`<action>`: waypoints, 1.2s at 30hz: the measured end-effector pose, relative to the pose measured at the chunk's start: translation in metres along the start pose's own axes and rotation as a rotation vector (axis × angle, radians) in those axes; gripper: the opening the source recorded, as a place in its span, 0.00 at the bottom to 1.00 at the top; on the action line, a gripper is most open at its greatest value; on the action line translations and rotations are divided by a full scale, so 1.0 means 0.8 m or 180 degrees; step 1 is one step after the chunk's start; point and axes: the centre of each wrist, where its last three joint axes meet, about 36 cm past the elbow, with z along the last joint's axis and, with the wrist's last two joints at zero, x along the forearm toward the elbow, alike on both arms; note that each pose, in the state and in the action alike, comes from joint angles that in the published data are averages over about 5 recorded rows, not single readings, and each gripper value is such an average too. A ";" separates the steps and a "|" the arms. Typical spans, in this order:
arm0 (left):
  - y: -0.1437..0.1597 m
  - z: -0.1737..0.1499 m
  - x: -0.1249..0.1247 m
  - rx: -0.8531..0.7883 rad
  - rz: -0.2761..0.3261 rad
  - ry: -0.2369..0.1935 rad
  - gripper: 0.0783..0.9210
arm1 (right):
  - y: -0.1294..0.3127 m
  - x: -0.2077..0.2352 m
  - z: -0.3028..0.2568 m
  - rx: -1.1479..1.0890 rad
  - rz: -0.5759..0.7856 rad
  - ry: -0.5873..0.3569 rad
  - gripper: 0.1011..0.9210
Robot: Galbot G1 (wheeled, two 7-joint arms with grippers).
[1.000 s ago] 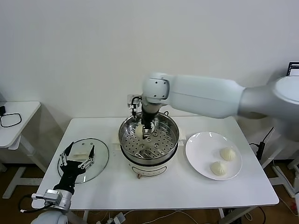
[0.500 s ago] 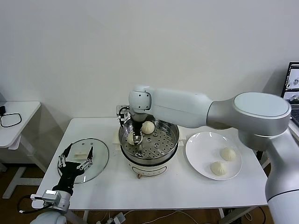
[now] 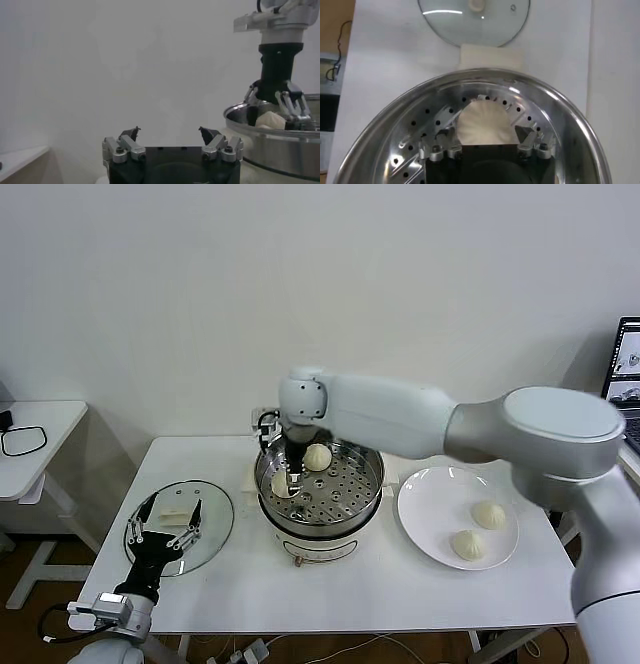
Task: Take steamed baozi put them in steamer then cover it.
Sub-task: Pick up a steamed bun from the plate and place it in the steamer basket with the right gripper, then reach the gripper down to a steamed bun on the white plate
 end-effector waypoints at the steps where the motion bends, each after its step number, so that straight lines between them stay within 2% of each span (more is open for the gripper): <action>1: -0.001 -0.001 0.000 0.0001 0.0004 -0.0003 0.88 | 0.000 0.012 0.010 -0.0007 0.0007 -0.0004 0.88; 9: -0.007 -0.007 0.000 0.0008 0.0034 -0.0021 0.88 | 0.017 0.104 0.127 -0.0143 0.0051 -0.0005 0.88; 17: -0.010 -0.013 0.005 0.0007 0.0036 -0.0031 0.88 | 0.067 0.136 0.277 -0.0338 0.0001 0.0081 0.88; 25: -0.019 -0.019 0.008 0.0019 0.0059 -0.0063 0.88 | 0.125 0.105 0.400 -0.0467 -0.0075 0.0263 0.88; 36: -0.021 -0.020 0.008 0.0008 0.0059 -0.0068 0.88 | 0.163 0.016 0.477 -0.0521 -0.0165 0.0465 0.88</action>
